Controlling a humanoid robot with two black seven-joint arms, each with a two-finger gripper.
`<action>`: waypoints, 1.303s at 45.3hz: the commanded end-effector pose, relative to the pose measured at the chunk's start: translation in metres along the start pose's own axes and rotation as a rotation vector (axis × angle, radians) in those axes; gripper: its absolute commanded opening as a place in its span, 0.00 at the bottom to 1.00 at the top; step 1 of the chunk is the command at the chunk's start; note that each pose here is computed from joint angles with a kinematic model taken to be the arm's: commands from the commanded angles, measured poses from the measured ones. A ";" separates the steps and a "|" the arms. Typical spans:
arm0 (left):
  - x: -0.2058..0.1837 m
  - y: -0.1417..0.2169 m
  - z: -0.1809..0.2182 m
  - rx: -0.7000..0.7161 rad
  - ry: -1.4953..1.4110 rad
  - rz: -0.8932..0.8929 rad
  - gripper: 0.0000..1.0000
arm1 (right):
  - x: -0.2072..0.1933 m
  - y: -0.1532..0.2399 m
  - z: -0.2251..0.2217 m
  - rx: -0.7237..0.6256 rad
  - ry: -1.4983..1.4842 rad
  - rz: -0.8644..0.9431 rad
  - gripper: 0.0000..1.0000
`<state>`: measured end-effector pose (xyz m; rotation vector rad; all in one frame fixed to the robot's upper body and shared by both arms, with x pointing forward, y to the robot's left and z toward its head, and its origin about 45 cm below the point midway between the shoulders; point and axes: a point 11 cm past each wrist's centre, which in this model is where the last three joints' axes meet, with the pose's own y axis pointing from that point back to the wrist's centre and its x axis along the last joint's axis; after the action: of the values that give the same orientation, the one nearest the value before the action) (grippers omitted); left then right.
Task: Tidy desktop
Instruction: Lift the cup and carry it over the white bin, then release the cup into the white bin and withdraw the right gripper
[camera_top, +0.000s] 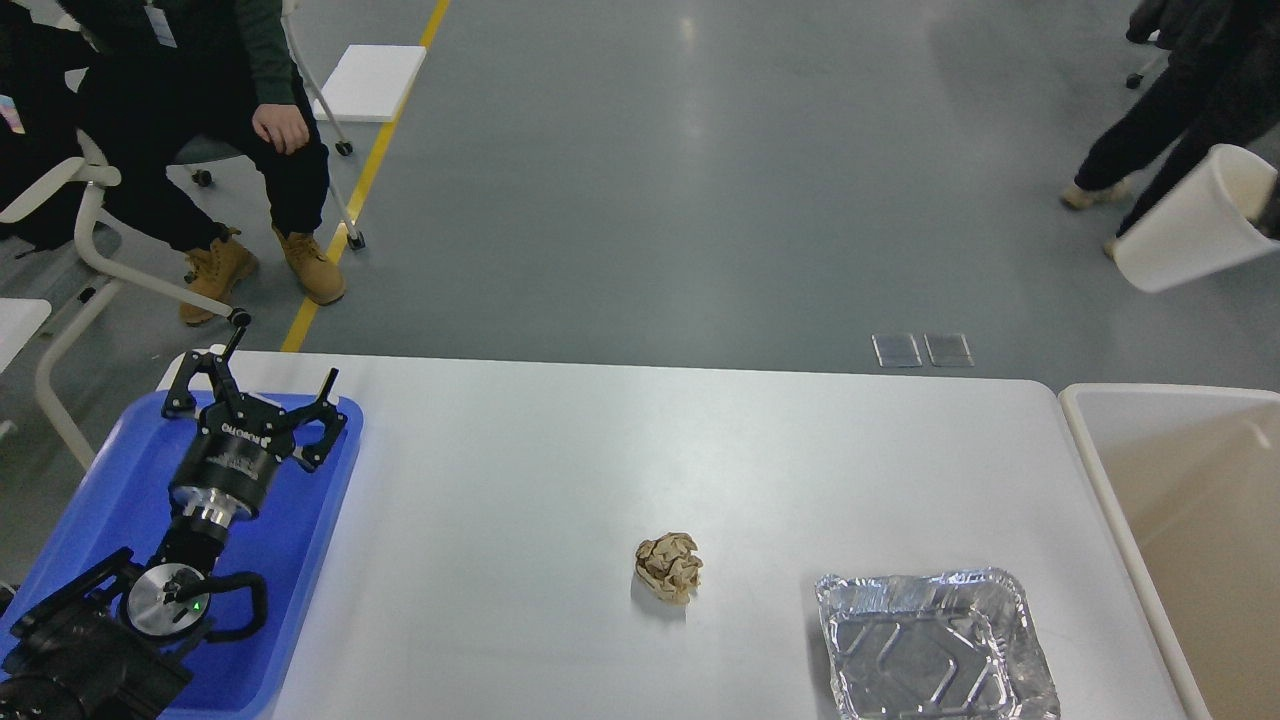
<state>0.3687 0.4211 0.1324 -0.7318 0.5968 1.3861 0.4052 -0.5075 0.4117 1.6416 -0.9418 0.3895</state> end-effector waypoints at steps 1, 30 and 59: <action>0.000 0.000 0.000 0.000 0.000 0.000 0.99 | 0.000 0.024 0.131 -0.280 -0.052 0.133 0.00; 0.000 0.000 0.000 0.000 0.000 0.000 0.99 | -0.127 -0.032 0.233 -0.515 -0.135 0.249 0.00; 0.000 0.000 0.000 -0.002 0.000 0.000 0.99 | -0.231 -0.110 0.206 -0.429 -0.252 0.249 0.00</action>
<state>0.3687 0.4213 0.1325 -0.7329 0.5958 1.3869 0.3091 -0.6288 0.1567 1.1700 -1.3053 0.1808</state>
